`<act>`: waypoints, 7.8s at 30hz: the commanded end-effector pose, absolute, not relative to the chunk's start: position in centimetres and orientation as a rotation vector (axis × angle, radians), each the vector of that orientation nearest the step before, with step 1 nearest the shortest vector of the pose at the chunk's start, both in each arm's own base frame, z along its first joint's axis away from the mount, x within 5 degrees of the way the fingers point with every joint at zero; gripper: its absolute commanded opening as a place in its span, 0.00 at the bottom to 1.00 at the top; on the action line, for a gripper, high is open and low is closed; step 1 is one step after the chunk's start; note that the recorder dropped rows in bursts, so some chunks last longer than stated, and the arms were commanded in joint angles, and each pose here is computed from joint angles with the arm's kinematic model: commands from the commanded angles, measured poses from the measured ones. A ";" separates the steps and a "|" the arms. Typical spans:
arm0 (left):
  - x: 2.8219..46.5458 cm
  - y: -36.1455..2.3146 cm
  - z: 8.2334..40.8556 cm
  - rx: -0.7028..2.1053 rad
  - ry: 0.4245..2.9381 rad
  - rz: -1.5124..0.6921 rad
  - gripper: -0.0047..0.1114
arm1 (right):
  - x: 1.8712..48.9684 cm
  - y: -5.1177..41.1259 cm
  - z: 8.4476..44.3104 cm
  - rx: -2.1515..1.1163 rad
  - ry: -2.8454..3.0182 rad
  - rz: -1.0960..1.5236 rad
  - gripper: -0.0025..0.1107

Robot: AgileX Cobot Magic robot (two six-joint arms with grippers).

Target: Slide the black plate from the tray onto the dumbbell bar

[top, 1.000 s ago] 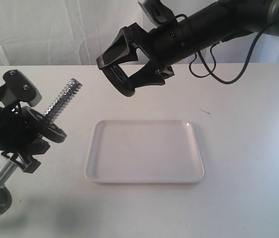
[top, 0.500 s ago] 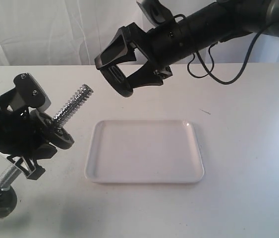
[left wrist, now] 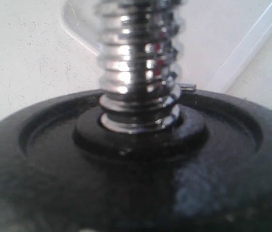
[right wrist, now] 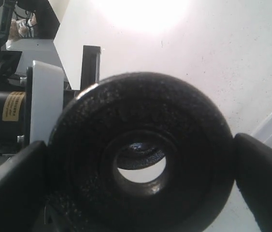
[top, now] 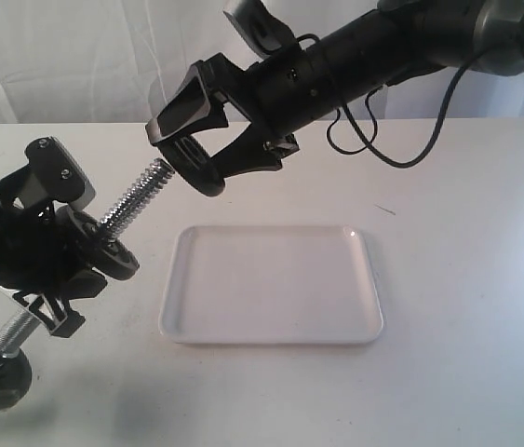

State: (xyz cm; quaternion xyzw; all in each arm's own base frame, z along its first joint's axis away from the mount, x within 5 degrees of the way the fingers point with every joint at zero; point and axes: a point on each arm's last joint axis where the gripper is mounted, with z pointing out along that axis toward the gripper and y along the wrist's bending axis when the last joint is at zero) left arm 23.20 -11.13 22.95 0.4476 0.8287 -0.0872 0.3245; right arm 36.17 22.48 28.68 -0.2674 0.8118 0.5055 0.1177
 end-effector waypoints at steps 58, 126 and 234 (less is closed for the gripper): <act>23.6 -11.3 25.4 1.034 2.087 -0.234 0.04 | 36.0 24.3 28.7 -0.799 2.263 1.566 0.02; 23.5 -12.7 25.9 1.076 1.976 -0.176 0.04 | 34.9 25.5 28.7 -0.938 2.194 1.590 0.72; 35.6 -12.3 16.6 -0.034 2.422 -0.462 0.04 | 23.4 11.0 28.8 -0.480 2.207 0.353 0.02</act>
